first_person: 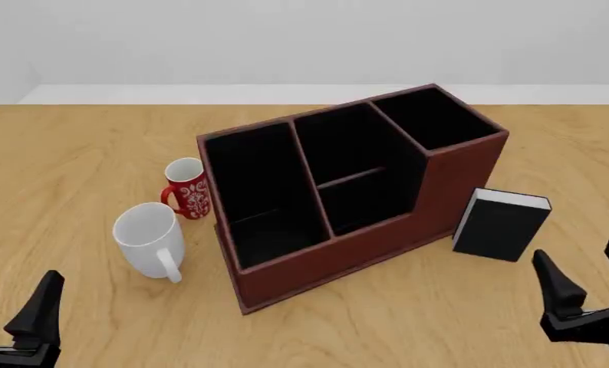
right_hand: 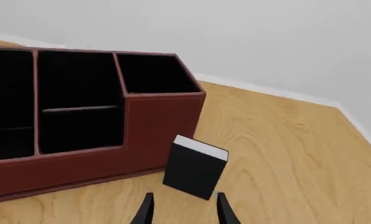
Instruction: Pick up the book and place it in the right compartment of the caddy.
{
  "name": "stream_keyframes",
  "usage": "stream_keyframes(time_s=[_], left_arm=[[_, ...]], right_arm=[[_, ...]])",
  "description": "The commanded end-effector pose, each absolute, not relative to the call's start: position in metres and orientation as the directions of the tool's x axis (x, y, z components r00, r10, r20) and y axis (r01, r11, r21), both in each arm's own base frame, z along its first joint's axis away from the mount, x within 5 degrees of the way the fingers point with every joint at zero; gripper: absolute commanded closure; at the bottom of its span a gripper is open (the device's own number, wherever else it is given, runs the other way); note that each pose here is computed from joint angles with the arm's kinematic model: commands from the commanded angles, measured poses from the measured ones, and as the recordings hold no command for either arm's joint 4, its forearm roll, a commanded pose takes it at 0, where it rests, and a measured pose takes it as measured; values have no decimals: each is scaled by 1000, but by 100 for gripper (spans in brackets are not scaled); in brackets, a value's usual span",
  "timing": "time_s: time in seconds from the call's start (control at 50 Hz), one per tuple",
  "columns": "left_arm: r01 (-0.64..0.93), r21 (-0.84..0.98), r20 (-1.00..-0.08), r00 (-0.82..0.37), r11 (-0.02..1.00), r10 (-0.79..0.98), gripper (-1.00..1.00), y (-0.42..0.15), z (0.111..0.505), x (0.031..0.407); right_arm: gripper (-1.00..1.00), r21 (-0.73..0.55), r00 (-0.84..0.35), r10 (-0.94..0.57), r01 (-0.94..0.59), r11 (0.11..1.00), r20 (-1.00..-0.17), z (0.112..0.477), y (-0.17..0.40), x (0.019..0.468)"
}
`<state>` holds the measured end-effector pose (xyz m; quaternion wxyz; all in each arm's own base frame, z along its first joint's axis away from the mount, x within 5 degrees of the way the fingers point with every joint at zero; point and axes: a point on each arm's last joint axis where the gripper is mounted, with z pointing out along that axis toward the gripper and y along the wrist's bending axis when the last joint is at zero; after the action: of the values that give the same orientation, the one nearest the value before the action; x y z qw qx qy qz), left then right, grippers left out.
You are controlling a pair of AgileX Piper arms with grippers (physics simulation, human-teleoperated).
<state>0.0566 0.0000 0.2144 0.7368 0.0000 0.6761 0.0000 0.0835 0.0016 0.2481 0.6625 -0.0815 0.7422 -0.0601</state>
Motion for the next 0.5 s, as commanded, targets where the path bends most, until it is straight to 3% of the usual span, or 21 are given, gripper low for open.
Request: stream_keyframes(time_s=[0.02,0.28,0.5], left_arm=[[0,0,-996,86,1000,0,-100,0,214,57],[0,0,-996,86,1000,0,-100,0,214,57],[0,0,-996,86,1000,0,-100,0,214,57]], right_arm=[[-100,-324,-211,-340,-109,940,-916,262,3,99],[-100,-477,-259,-520,-213,853,-814,291,5,101],[-100,-612,-293,-675,-286,738,-677,316,2,114]])
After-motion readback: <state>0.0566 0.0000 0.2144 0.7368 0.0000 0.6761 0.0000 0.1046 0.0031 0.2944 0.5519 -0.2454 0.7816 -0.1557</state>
